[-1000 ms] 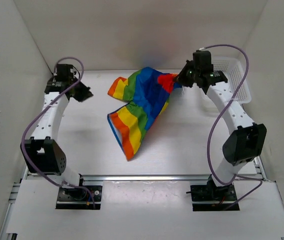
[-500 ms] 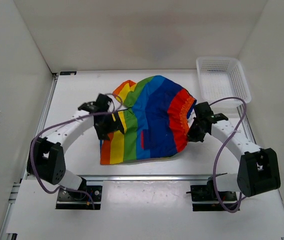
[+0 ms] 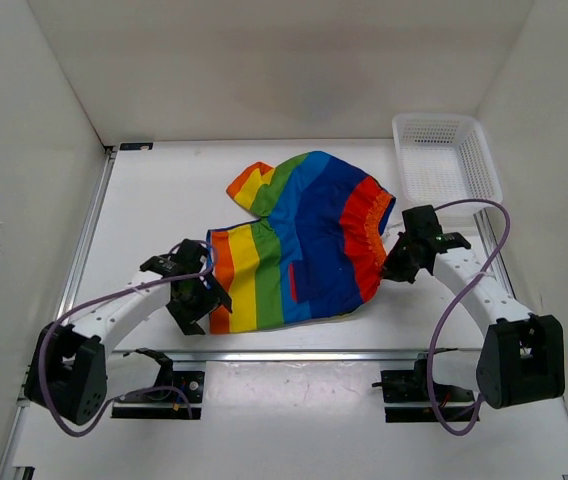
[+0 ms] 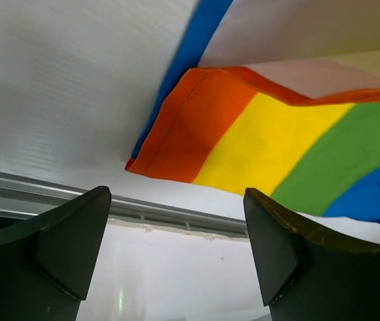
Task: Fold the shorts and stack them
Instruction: Flatten the shorts out
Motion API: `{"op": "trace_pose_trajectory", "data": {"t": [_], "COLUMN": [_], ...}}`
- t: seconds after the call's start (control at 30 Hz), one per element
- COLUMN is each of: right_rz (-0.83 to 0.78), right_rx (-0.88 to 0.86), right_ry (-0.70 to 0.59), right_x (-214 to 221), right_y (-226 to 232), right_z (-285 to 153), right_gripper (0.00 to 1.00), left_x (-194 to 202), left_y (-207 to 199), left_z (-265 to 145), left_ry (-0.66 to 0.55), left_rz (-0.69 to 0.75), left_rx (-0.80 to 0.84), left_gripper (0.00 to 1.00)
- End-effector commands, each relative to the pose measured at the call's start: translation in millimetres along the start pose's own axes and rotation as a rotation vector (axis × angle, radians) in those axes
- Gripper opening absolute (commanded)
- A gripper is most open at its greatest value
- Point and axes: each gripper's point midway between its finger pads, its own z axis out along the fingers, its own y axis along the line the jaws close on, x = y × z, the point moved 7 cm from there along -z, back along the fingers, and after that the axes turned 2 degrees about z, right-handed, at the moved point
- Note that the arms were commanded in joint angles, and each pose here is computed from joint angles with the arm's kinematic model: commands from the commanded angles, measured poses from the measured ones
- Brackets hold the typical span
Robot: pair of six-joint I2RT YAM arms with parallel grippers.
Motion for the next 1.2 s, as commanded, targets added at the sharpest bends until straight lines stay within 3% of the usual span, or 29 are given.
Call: {"op": "trace_pose_trajectory", "data": {"t": [0.0, 0.13, 0.23, 0.4, 0.43, 0.57, 0.67, 0.7, 0.77, 0.8, 0.83, 0.9, 0.97, 1.17], "right_rz": [-0.012, -0.012, -0.014, -0.014, -0.015, -0.065, -0.124, -0.135, -0.158, -0.180, -0.203, -0.256, -0.310, -0.407], "right_rx": [-0.055, -0.049, -0.070, -0.070, -0.078, -0.101, -0.139, -0.149, -0.250, -0.281, -0.366, -0.412, -0.518, -0.550], "right_ry": [0.000, 0.006, -0.016, -0.016, -0.024, -0.051, -0.114, -0.145, -0.279, -0.278, -0.387, -0.431, -0.477, -0.462], "right_x": [2, 4, 4, 5, 3, -16, -61, -76, -132, -141, -168, -176, -173, -128], "right_y": [2, 0, 0, -1, 2, 18, 58, 71, 123, 136, 165, 182, 196, 178], "right_z": [-2, -1, -5, -7, -9, -7, -13, -21, -61, -79, -121, -154, -196, -225], "right_gripper": [0.00, 0.00, 0.00, 0.00, 0.00, 0.00, 0.00, 0.00, 0.00, 0.00, 0.00, 0.00, 0.00, 0.00], "left_x": [3, 5, 3, -25, -36, -100, -151, -175, -204, -218, -222, -221, -210, -166], "left_y": [-8, -10, 2, 7, 5, -38, -66, -88, -106, -125, -126, -133, -128, -94], "left_z": [10, 23, 37, 35, 31, -31, -72, -123, -157, -221, -237, -299, -329, -378], "left_ry": [0.018, 0.030, 0.038, -0.017, -0.038, -0.219, -0.334, -0.432, -0.493, -0.635, -0.649, -0.796, -0.854, -0.982], "left_rz": [-0.014, -0.015, -0.010, -0.022, -0.042, 0.003, 0.031, 0.050, 0.050, 0.064, 0.054, 0.066, 0.076, 0.065], "left_rx": [0.020, -0.032, -0.107, -0.102, -0.086, 0.063, 0.093, 0.142, 0.163, 0.269, 0.273, 0.381, 0.457, 0.573], "left_gripper": [0.91, 0.85, 0.74, 0.13, 0.10, 0.10, 0.10, 0.10, 0.10, 0.10, 0.10, 0.10, 0.10, 0.10]}}
